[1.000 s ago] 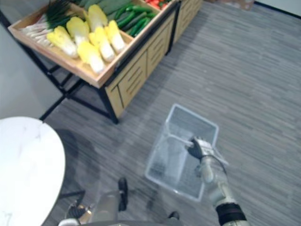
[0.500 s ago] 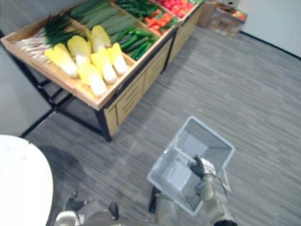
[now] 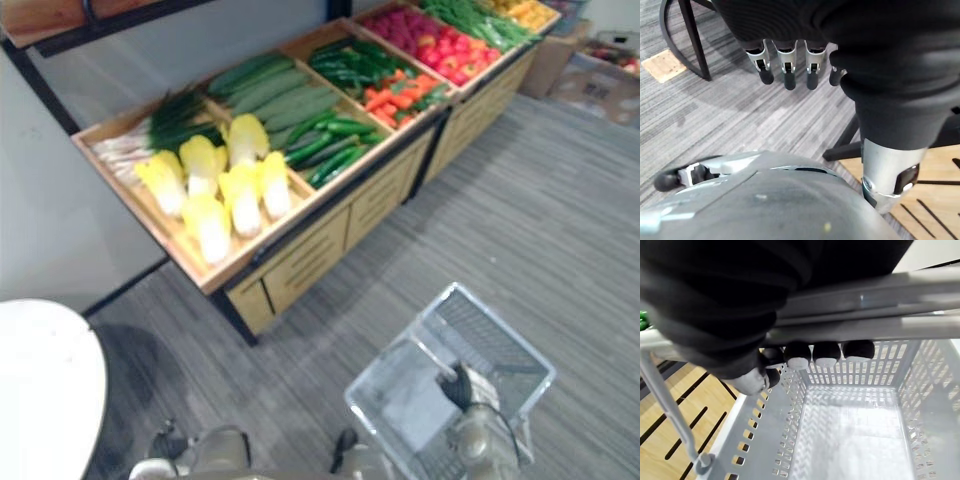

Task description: Pick vegetable in the basket

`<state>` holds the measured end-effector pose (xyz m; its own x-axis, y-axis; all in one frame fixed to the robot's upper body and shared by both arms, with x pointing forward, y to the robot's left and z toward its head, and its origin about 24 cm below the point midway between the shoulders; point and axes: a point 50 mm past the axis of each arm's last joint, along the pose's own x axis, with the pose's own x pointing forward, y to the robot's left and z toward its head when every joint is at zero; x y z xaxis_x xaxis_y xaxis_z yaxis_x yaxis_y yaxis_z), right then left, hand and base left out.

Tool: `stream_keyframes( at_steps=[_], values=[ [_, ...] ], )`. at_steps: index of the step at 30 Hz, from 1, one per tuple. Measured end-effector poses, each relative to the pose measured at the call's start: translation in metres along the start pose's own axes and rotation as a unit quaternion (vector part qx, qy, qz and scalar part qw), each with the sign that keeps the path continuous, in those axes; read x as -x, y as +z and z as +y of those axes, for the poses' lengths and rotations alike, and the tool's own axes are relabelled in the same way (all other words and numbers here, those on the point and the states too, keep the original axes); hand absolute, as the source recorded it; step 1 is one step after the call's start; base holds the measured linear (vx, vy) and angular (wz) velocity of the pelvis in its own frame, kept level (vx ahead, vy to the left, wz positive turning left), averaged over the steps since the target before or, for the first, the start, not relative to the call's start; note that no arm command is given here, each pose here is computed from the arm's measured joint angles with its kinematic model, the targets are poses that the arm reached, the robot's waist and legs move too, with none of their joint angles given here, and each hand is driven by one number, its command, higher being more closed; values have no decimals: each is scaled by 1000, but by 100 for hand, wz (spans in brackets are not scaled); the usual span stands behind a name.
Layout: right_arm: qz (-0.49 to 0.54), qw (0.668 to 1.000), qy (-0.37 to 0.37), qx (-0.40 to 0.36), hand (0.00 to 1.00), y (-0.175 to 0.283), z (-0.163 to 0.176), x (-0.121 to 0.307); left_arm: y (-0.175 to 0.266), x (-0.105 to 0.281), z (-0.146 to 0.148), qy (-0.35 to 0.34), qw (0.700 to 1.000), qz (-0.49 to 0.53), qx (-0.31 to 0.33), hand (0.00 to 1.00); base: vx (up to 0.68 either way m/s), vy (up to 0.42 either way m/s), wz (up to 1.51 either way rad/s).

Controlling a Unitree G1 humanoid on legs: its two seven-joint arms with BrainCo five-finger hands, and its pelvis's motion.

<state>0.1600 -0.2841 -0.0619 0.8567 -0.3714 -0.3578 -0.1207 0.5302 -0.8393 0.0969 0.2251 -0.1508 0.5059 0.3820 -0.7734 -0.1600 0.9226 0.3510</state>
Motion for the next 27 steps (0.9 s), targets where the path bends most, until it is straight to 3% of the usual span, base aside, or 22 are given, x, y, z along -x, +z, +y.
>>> stream_keyframes(
  at_steps=[8,19,27],
  values=[
    [1,1000,-17,-9,100,3,-7,-6,0,0,-3,2,1000,3,-17,0,246,121,41],
    [-88,996,16,8,100,53,11,-21,-12,0,16,22,999,22,-42,0,185,147,-19],
    [-49,998,26,18,100,42,17,-28,10,-6,20,42,999,-14,-28,0,167,-97,52]
  ],
)
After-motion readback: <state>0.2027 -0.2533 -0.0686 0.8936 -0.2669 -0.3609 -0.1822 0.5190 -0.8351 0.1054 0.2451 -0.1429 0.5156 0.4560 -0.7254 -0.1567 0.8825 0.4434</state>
